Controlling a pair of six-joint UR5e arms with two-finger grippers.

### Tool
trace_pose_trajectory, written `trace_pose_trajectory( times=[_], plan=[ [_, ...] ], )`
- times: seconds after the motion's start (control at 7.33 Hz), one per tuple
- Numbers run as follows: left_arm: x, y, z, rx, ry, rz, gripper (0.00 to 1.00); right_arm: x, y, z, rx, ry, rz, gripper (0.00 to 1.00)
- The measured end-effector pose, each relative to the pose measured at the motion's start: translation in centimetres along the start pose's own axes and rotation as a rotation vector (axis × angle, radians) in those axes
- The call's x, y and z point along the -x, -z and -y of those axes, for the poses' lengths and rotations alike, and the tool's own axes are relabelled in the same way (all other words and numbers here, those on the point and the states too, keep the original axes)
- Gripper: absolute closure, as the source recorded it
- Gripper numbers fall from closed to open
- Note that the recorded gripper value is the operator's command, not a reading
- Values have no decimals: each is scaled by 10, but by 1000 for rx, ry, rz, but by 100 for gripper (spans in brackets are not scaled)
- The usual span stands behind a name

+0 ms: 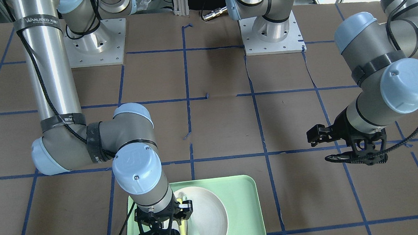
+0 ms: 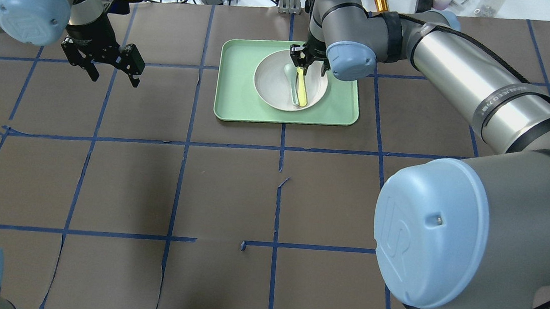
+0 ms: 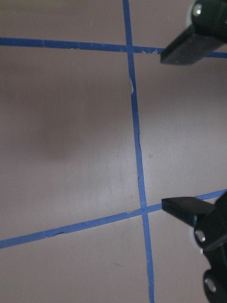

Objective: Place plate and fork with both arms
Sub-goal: 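Lower the right gripper into the plate and grasp the yellow fork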

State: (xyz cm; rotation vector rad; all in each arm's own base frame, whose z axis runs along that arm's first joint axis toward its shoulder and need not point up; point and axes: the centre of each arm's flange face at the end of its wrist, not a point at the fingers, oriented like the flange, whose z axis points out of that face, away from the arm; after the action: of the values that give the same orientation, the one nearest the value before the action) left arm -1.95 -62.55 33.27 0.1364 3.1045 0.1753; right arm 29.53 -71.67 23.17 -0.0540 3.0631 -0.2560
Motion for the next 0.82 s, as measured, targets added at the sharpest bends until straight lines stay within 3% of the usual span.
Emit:
trace_pose_trajectory(
  times=[0.82],
  plan=[
    [3,-1,-2,2,4,1,0,6,-34,1,32,3,21,47]
  ],
)
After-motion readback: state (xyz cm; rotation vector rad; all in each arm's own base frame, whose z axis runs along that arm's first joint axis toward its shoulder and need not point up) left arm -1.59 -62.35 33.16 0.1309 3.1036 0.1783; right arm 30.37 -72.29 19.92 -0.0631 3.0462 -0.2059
